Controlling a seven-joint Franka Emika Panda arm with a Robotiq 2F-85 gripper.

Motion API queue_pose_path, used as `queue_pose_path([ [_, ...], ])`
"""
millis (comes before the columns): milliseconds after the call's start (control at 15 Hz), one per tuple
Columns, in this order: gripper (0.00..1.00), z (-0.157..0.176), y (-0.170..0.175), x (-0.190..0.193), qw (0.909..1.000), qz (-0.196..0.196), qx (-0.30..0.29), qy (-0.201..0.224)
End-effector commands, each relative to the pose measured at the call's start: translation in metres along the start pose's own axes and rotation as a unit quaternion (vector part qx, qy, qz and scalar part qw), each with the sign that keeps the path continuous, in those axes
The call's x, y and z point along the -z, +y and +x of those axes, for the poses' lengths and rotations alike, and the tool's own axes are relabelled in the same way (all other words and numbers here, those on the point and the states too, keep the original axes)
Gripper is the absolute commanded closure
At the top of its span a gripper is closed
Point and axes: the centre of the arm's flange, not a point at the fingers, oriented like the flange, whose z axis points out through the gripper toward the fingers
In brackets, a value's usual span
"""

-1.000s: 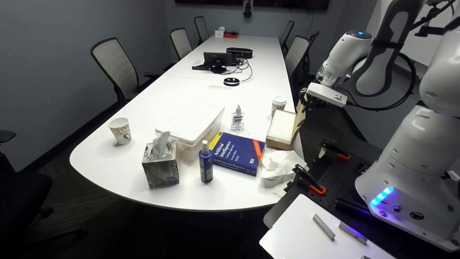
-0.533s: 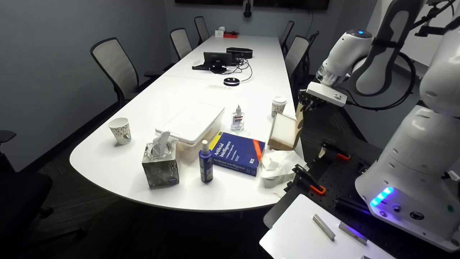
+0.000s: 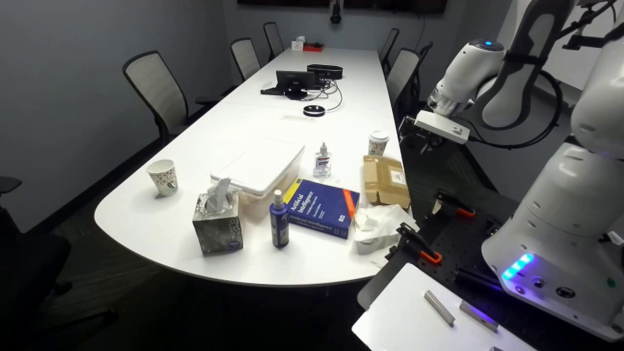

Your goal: Completely open the brown box

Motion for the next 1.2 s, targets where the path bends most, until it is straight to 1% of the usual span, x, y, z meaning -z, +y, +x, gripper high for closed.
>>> queue_pose_path([
  [0,0.00,-0.018,-0.015,0.017,0.9999,-0.001,0.011,-0.001],
  [200,0.00,-0.026,-0.038,0.030,0.9989,-0.027,0.034,-0.016],
  [400,0.00,-0.045,-0.065,0.038,0.9947,-0.078,0.055,-0.041],
  [467,0.00,-0.053,-0.073,0.038,0.9929,-0.087,0.063,-0.050],
  [800,0.00,-0.086,-0.106,0.033,0.9864,-0.120,0.091,-0.066],
  [1133,0.00,-0.098,-0.135,0.041,0.9805,-0.143,0.110,-0.077],
])
